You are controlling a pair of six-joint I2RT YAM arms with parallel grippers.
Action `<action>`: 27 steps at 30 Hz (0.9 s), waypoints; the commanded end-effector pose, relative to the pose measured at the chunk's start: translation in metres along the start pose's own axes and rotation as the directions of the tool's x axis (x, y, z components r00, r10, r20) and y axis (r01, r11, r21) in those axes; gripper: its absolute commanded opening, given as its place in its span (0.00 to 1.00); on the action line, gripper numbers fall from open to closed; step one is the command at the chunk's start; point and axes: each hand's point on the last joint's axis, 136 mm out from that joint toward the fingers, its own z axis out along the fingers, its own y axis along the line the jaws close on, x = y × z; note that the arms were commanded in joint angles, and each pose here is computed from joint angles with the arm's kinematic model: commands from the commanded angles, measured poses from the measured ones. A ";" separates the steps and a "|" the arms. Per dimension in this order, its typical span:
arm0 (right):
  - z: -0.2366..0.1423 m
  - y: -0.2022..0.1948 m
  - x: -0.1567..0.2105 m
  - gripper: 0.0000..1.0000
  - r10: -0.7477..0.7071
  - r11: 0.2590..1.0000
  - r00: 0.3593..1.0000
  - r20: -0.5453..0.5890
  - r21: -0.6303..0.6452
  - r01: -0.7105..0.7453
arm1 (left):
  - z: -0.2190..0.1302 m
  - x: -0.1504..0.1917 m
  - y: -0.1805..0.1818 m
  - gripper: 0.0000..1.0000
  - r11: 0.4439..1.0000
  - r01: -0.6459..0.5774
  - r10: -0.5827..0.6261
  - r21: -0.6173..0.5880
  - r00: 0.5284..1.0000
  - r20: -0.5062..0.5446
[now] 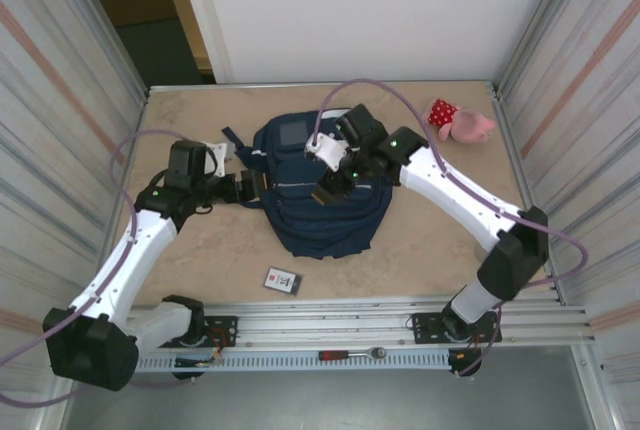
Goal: Pack the student bag
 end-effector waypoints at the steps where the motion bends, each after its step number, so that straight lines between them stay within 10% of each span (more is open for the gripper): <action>1: -0.008 0.016 0.018 0.61 0.120 0.991 0.992 -0.034 0.066 -0.118 | -0.005 0.026 0.015 0.91 0.981 0.192 -0.195 -0.040 0.978 -0.069; 14: 0.063 0.159 0.082 0.64 0.159 0.987 0.965 -0.209 0.039 -0.154 | -0.021 0.084 0.041 0.95 0.891 0.422 -0.442 -0.169 0.891 -0.102; 27: 0.154 0.165 0.107 0.71 0.083 0.990 0.904 -0.420 0.136 -0.027 | -0.021 0.106 0.057 0.95 0.870 0.454 -0.472 -0.192 0.879 -0.063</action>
